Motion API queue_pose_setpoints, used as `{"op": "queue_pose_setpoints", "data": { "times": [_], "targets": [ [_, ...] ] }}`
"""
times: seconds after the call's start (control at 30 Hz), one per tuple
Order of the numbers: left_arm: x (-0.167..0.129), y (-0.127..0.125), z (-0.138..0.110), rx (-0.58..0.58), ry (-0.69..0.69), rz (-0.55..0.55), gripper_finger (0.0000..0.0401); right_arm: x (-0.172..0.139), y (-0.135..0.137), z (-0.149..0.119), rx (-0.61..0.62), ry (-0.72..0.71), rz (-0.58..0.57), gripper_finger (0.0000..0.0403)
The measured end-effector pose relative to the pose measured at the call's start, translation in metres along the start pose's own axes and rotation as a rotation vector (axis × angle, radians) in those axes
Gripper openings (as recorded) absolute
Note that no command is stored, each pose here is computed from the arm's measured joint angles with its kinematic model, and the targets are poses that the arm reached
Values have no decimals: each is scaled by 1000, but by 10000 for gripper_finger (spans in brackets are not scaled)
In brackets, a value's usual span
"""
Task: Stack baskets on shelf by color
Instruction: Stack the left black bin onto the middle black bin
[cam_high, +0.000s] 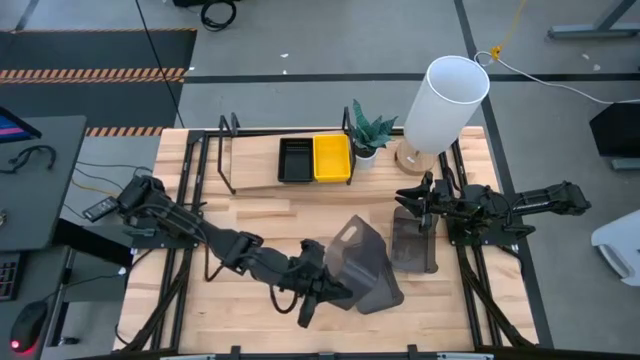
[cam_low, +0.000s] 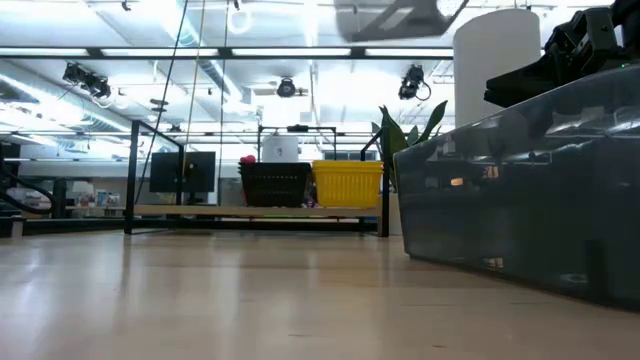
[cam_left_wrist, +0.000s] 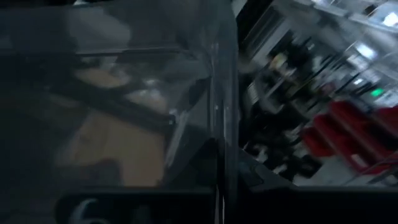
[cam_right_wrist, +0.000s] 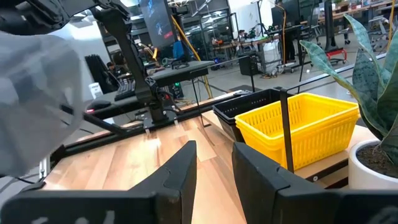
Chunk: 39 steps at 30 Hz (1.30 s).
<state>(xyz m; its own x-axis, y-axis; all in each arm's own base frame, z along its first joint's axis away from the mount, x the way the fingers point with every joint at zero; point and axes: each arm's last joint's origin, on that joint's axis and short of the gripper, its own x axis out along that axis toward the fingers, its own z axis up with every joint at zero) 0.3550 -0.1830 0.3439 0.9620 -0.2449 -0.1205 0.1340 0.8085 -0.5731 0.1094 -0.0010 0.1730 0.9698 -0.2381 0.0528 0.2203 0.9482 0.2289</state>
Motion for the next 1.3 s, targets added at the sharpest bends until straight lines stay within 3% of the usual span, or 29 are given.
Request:
{"op": "queue_pose_setpoints", "data": {
  "times": [0.13,0.3,0.6,0.93,1.3],
  "targets": [
    [1,-2,4,-12,-41,-36,9,0,0,0,0,0,0,109],
    [3,4,9,-16,-75,1,8,0,0,0,0,0,0,109],
    [39,4,5,-46,-83,-18,7,0,0,0,-1,2,0,109],
    [80,-10,13,31,172,173,7,0,0,0,0,1,0,109],
    [99,29,0,-28,319,279,8,0,0,0,0,1,-1,109]
  ]
}}
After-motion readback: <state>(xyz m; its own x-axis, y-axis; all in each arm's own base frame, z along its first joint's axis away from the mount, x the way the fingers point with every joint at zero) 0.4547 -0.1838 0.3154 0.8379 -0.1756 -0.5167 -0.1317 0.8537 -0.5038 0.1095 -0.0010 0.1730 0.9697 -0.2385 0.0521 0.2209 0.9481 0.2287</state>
